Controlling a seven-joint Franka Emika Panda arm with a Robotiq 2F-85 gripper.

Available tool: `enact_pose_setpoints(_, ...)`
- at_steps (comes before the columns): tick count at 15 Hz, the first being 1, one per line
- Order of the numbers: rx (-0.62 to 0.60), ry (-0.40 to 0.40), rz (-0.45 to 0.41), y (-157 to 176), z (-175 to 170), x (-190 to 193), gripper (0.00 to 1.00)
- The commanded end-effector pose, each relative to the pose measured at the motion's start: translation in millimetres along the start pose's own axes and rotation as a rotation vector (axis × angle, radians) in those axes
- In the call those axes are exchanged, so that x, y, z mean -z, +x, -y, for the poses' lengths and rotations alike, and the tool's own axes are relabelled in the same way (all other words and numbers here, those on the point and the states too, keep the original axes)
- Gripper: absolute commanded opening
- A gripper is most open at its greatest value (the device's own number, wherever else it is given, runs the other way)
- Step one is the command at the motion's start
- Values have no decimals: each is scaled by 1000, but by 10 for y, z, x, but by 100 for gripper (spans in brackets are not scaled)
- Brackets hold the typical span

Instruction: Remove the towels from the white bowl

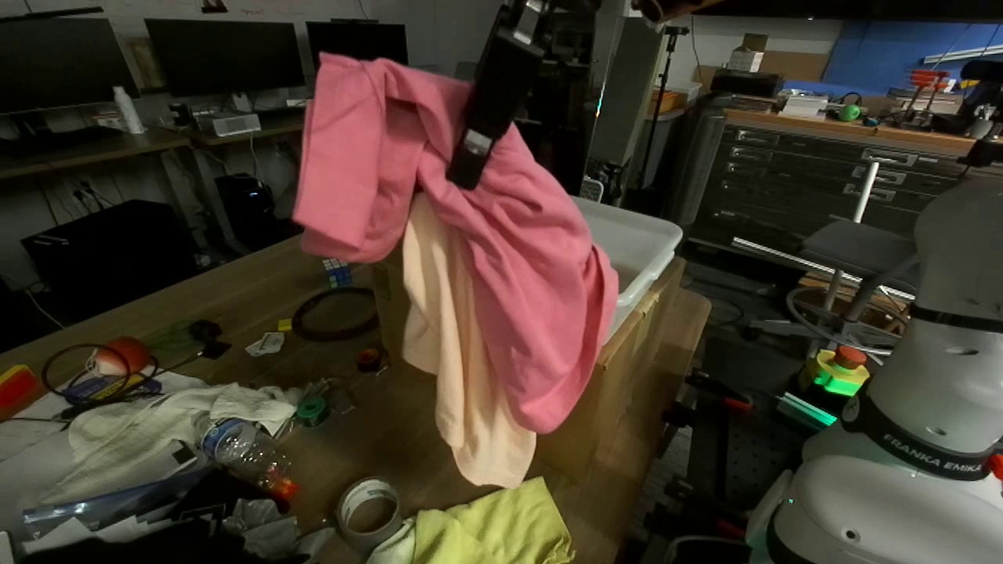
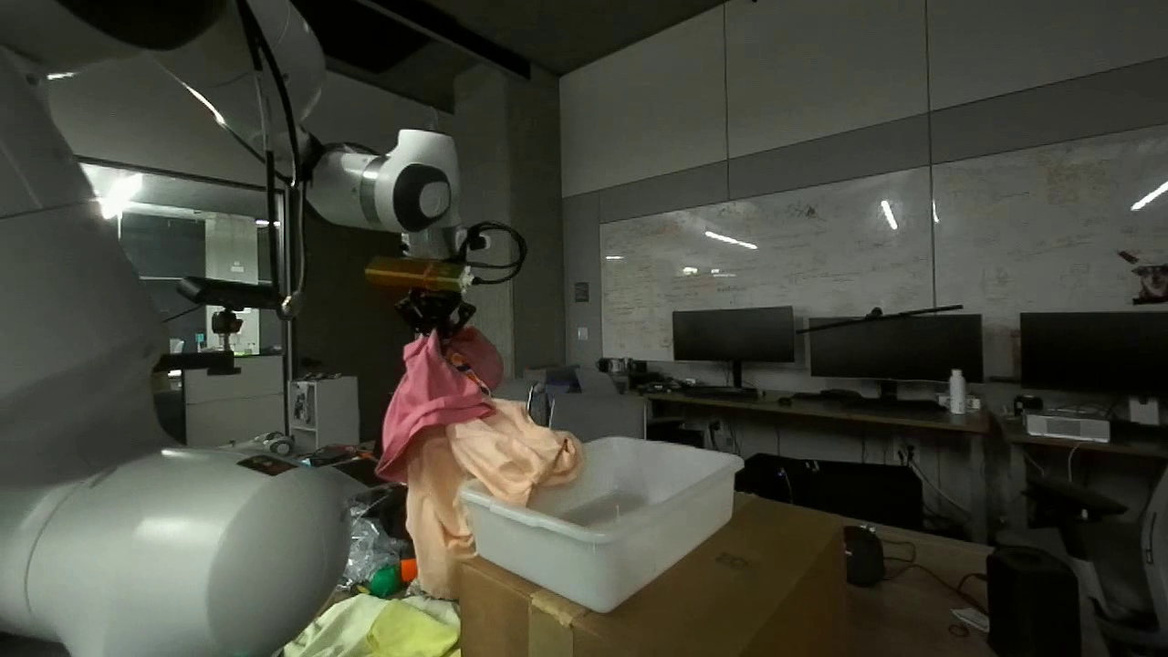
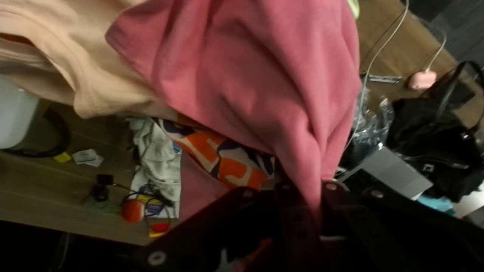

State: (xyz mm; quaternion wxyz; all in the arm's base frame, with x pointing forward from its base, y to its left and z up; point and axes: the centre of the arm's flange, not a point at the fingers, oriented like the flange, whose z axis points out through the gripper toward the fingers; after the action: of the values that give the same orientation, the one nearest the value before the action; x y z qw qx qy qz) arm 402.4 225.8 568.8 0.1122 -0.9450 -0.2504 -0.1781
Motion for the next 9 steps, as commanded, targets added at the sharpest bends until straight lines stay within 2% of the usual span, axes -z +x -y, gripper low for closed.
enact_pose_setpoints(1,136,116,96,285,213,-55,4)
enact_pose_setpoints(5,291,212,232,433,485,-222,4)
enact_pose_setpoints(9,402,262,333,552,609,-349,4)
